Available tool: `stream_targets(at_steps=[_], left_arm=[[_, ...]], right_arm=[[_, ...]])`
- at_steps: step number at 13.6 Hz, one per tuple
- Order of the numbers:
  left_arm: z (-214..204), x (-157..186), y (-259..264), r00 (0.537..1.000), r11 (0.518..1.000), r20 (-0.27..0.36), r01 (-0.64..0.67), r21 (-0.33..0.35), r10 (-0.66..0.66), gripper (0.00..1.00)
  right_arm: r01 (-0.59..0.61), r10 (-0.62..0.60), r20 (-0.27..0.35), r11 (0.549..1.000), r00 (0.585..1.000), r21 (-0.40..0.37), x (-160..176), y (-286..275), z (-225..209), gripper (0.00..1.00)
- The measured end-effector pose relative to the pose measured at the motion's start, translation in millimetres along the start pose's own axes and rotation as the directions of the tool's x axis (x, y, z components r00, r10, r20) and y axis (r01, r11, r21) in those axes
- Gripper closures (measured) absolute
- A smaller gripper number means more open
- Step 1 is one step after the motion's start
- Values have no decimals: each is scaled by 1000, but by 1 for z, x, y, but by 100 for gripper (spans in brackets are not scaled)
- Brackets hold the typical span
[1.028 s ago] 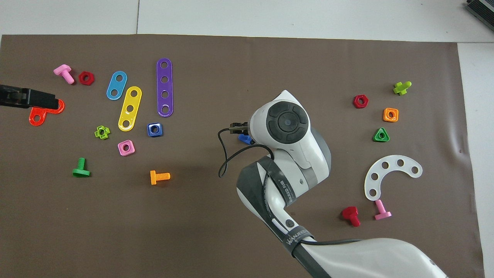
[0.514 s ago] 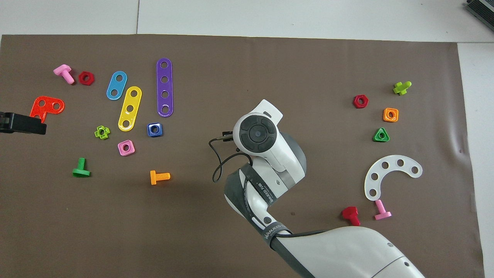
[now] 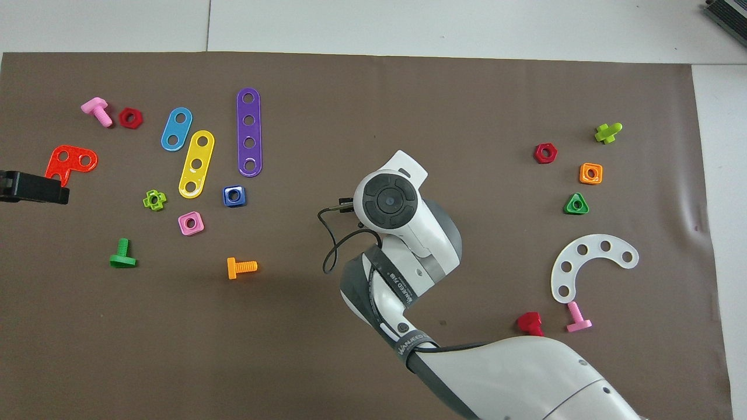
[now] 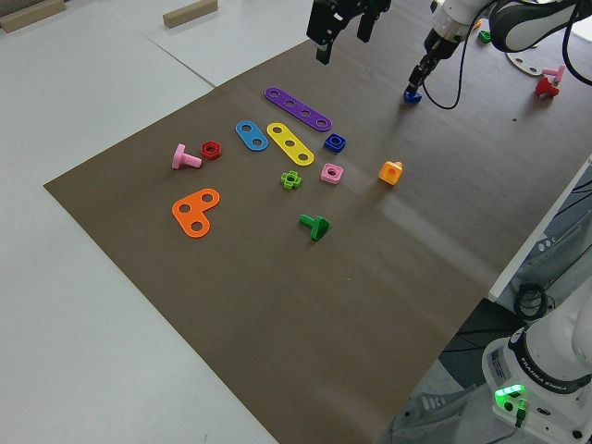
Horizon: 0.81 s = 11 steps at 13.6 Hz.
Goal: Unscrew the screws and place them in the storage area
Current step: 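Grasp the blue bolt with the right gripper, then carry the blue bolt beside the green triangle nut and release it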
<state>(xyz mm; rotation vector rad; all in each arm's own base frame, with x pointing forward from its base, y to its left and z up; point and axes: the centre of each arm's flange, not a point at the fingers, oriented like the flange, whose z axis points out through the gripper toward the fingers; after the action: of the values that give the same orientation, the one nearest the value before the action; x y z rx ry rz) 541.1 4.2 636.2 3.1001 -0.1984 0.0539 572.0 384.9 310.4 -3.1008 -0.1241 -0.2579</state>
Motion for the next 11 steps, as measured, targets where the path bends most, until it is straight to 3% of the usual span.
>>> stream_targets(at_steps=[1, 2, 4, 8, 11], left_arm=[[-5, 4, 0, 1000, 1000, 7, 0, 1, 0, 0], [-9, 7, -3, 1000, 1000, 11, 5, 2, -5, 0], [-8, 6, -13, 999, 1000, 23, 24, 2, -24, 0], [-7, 6, -19, 999, 999, 17, 34, 1, -34, 0], [-7, 7, -17, 999, 1000, 17, 30, 1, -30, 0]], right_arm=[[0, 0, 0, 1000, 1000, 0, 0, 0, 0, 52], [0, 0, 0, 1000, 1000, 0, 0, 0, 0, 59], [0, 0, -1, 1000, 1000, 1, 0, 0, 0, 81], [-15, 15, -6, 1000, 1000, -4, 11, 6, -19, 81], [-82, 81, -28, 997, 996, -11, 39, 60, -89, 81]])
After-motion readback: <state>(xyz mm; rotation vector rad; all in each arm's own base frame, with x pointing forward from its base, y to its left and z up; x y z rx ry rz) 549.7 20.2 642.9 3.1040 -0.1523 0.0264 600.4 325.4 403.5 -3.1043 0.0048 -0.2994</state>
